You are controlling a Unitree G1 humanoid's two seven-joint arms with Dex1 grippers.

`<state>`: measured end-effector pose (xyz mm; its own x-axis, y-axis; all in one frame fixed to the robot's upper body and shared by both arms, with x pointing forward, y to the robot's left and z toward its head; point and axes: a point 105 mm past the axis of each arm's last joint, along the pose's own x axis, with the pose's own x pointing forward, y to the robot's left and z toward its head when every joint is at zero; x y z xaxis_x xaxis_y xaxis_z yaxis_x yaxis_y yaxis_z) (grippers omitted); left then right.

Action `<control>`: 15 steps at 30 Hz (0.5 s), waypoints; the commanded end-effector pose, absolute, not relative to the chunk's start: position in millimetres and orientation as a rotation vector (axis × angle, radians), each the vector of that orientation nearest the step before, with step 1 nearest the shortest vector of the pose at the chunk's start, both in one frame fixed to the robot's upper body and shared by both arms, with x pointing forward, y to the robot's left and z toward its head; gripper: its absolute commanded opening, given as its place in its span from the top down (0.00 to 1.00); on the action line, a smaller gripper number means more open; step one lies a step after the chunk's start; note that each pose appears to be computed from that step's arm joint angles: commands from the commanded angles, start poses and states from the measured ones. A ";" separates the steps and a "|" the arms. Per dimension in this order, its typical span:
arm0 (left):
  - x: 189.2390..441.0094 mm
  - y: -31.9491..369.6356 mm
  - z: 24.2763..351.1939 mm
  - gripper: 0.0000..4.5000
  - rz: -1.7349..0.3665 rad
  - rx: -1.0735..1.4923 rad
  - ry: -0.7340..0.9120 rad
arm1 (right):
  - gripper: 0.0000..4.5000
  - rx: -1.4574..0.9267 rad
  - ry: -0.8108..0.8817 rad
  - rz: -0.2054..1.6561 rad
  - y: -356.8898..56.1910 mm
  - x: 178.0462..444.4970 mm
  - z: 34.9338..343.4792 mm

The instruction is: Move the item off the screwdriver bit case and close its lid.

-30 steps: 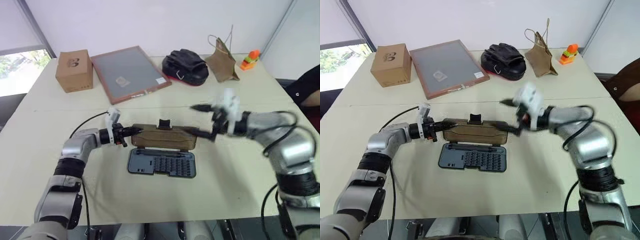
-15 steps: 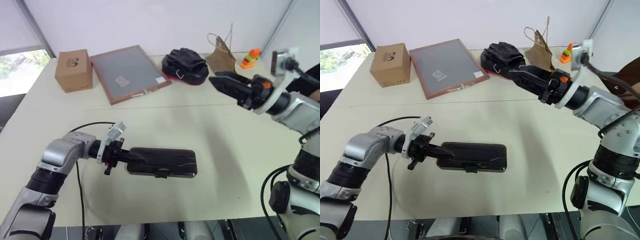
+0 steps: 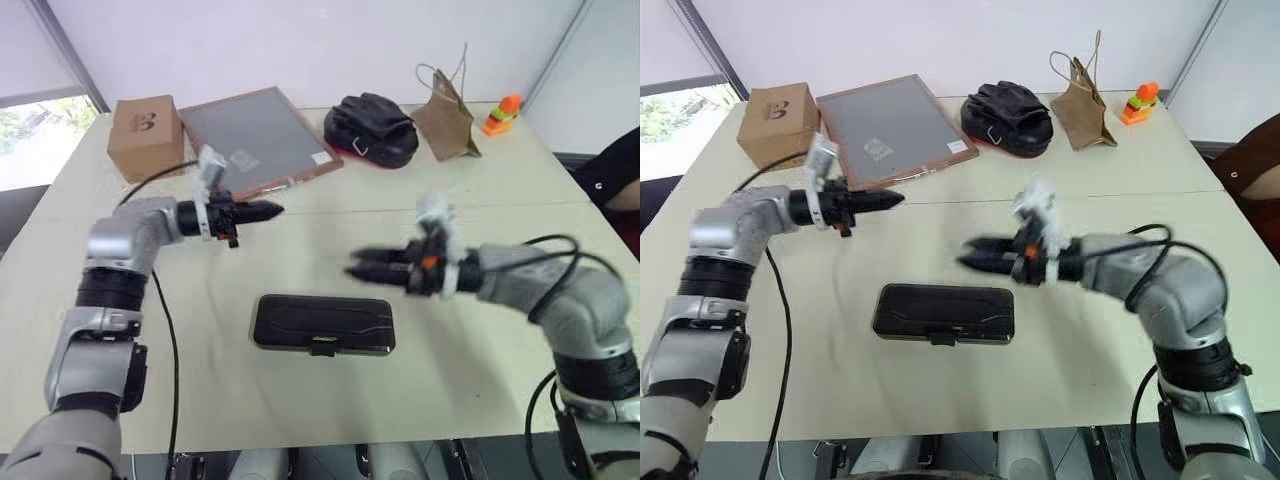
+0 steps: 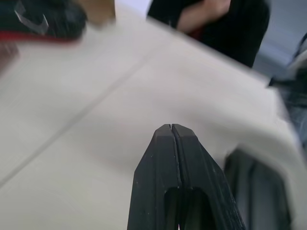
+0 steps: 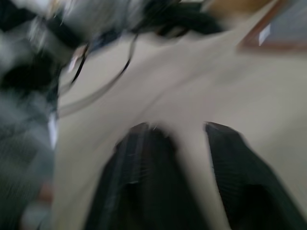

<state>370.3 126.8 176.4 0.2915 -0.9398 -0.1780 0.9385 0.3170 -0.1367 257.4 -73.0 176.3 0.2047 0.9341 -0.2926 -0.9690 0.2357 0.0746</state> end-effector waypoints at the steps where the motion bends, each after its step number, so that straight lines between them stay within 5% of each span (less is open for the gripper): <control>1: 367.9 109.9 168.3 1.00 -1.343 0.133 0.252 | 0.99 -0.286 0.253 1.408 -60.4 241.9 178.7; 9: 354.4 77.2 128.2 1.00 -1.517 0.361 0.346 | 0.99 -0.477 0.374 1.618 -49.5 190.9 142.5; 15: 351.6 61.2 128.8 1.00 -1.608 0.409 0.393 | 0.99 -0.587 0.339 1.618 -37.8 196.6 135.3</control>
<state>350.0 63.2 118.6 -0.0541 -0.8784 -0.4749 0.9985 -0.0440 -0.0323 194.9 -41.3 131.5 -0.0659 0.8312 -0.5520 -0.9910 -0.1190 -0.0610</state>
